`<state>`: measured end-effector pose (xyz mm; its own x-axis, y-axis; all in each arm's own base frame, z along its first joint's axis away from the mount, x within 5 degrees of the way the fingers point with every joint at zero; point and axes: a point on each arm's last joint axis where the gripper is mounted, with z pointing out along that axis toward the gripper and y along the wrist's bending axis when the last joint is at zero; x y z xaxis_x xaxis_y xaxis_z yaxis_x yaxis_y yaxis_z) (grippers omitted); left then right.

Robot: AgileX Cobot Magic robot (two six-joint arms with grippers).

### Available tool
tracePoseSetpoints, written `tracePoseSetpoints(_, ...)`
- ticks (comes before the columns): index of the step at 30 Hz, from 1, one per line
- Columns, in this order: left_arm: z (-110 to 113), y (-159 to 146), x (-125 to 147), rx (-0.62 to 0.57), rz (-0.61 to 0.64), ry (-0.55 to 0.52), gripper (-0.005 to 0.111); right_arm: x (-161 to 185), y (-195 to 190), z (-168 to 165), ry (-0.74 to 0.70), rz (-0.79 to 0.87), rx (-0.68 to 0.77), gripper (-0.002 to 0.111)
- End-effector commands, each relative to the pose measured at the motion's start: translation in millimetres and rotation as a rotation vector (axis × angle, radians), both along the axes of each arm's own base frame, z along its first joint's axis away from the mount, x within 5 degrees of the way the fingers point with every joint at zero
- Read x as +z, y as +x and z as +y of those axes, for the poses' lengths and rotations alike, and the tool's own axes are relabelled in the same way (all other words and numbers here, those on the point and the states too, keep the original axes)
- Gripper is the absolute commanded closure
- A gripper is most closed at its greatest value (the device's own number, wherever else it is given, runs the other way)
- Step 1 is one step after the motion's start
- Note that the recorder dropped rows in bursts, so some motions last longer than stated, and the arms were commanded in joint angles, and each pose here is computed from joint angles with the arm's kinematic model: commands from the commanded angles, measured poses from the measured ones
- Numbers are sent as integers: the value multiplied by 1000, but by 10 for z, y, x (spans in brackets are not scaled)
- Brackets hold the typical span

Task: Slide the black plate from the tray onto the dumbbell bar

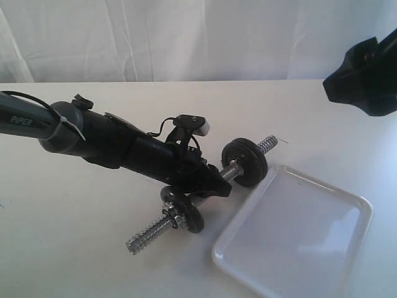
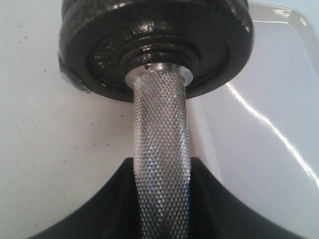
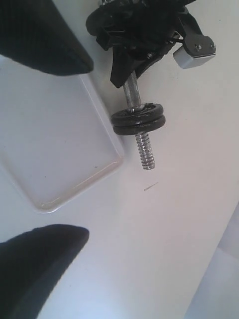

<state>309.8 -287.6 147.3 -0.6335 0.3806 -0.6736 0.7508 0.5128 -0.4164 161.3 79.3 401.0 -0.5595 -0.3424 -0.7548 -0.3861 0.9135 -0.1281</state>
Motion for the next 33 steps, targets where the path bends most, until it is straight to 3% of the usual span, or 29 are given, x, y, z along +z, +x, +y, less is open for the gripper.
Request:
tracePoseSetpoints(1,-73,-29,168,-17,32,-102,107,6,-11,-19,-1,-9,-8,32)
tracePoseSetpoints(33,-69,-20,164,-10,24,-95,107,6,-11,-19,3,-8,-12,32)
